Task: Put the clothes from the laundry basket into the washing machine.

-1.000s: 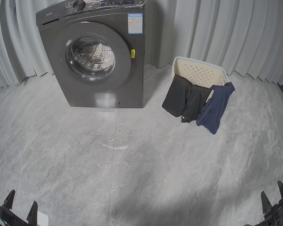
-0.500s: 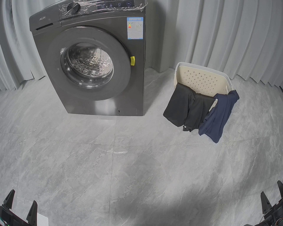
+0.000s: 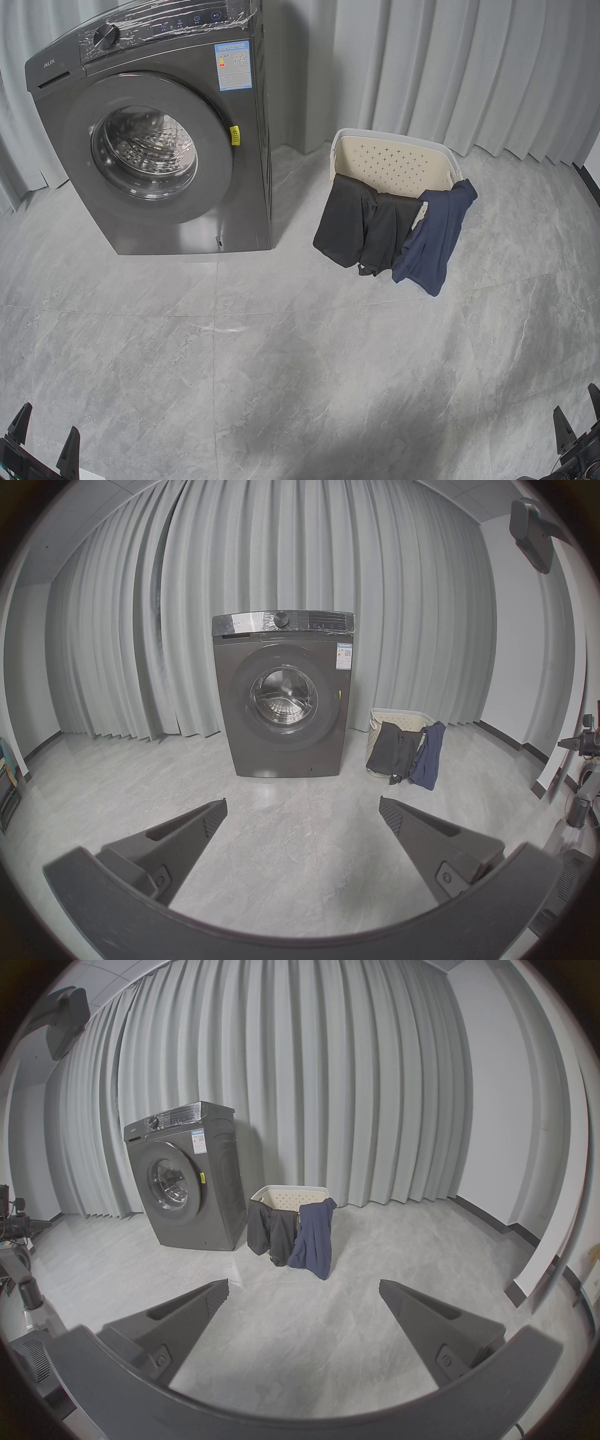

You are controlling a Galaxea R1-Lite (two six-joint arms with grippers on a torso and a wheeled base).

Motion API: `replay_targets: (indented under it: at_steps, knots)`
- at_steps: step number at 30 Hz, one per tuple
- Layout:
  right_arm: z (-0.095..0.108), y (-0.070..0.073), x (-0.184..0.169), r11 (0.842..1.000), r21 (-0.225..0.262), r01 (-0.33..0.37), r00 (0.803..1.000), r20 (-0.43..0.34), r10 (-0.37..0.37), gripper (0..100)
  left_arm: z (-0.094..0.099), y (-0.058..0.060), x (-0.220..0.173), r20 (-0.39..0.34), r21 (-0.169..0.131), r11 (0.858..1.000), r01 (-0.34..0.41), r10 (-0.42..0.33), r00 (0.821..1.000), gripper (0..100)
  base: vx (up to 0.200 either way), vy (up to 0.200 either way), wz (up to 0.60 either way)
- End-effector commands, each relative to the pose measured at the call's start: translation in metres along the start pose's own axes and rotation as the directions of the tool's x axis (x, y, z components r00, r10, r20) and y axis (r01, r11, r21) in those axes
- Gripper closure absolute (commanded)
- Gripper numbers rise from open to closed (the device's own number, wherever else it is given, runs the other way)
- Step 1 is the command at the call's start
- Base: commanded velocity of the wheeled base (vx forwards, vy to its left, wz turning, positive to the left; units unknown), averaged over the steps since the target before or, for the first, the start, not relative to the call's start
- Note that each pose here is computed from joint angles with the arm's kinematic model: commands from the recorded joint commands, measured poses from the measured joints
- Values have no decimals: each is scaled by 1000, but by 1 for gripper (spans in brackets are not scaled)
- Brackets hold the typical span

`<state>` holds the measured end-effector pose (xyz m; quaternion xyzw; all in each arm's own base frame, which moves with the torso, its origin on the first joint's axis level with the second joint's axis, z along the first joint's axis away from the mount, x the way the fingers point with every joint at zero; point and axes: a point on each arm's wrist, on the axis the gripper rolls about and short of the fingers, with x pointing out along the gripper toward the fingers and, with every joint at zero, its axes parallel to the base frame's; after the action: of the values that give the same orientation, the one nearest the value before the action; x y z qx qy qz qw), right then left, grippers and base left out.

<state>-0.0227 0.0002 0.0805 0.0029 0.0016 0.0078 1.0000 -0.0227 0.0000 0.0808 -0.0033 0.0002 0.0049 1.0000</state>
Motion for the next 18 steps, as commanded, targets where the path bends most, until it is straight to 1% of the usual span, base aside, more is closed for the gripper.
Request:
replay_targets:
  at_steps: [1, 14, 18]
  knots:
    - [-5, 0, 0, 1000, 0, -1, 1000, 2, 1, 0, -5, 0, 0, -4, -3, 1000, -1, 1, 1000, 0, 200, 0, 0]
    - [-5, 0, 0, 1000, -1, -1, 1000, 0, 1, 0, -5, 0, 0, -4, -4, 1000, -3, 3, 1000, 0, 200, 0, 0]
    - [-5, 0, 0, 1000, -1, -1, 1000, 0, 1, 0, -5, 0, 0, -4, -4, 1000, -4, 4, 1000, 0, 0, 0, 0]
